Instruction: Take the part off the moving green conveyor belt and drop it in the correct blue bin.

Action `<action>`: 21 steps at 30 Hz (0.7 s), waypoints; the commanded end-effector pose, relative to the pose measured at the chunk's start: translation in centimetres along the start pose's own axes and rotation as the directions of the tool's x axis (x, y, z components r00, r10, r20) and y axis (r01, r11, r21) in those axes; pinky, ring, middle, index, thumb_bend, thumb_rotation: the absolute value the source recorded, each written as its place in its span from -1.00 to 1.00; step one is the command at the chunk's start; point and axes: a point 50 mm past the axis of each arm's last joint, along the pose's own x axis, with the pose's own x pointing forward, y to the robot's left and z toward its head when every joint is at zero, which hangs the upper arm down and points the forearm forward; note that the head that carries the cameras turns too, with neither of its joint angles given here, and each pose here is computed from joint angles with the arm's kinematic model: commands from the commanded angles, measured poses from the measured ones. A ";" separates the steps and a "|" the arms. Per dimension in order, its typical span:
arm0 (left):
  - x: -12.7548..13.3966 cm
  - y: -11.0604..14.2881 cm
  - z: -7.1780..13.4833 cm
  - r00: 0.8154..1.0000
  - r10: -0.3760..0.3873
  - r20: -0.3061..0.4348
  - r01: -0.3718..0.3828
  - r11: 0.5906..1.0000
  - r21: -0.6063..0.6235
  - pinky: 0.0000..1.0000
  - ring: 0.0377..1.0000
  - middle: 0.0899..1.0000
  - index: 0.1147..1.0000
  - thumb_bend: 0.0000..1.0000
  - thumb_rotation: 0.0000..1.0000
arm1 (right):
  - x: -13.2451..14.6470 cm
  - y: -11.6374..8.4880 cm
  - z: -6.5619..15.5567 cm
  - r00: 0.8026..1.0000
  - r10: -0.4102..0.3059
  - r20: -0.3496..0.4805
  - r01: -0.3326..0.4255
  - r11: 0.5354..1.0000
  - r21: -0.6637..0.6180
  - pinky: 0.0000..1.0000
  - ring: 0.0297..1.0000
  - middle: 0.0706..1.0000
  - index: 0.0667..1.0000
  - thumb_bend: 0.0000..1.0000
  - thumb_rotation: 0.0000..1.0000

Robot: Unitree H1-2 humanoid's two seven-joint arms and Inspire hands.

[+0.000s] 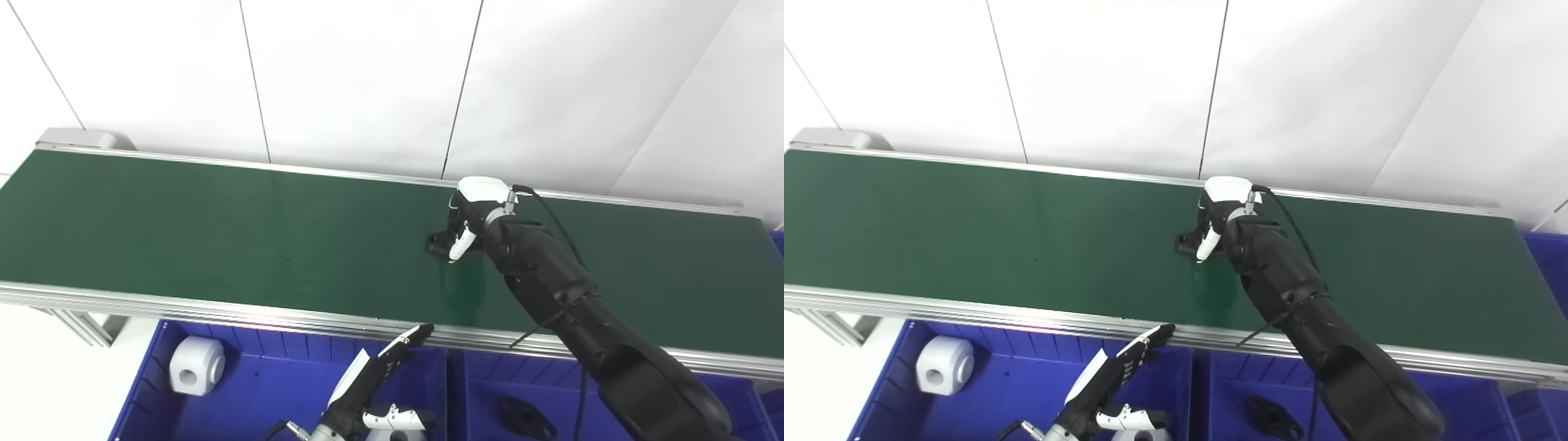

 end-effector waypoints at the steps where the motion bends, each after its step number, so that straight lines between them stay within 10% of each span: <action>1: 0.7 -0.2 1.3 0.997 0.001 0.080 0.000 1.000 -0.016 0.78 0.88 0.86 0.79 0.90 0.17 | -0.4 0.6 -0.8 0.999 0.041 0.009 -0.042 0.998 0.041 -0.19 0.17 0.25 -0.09 0.01 -0.77; 21: -0.5 2.4 2.1 0.993 0.019 0.117 -0.015 0.999 -0.037 1.00 0.96 0.93 0.83 0.81 0.21 | -15.5 -3.0 -2.2 0.942 -0.196 0.271 0.190 0.981 0.048 -0.35 -0.24 -0.16 -0.02 0.04 -1.00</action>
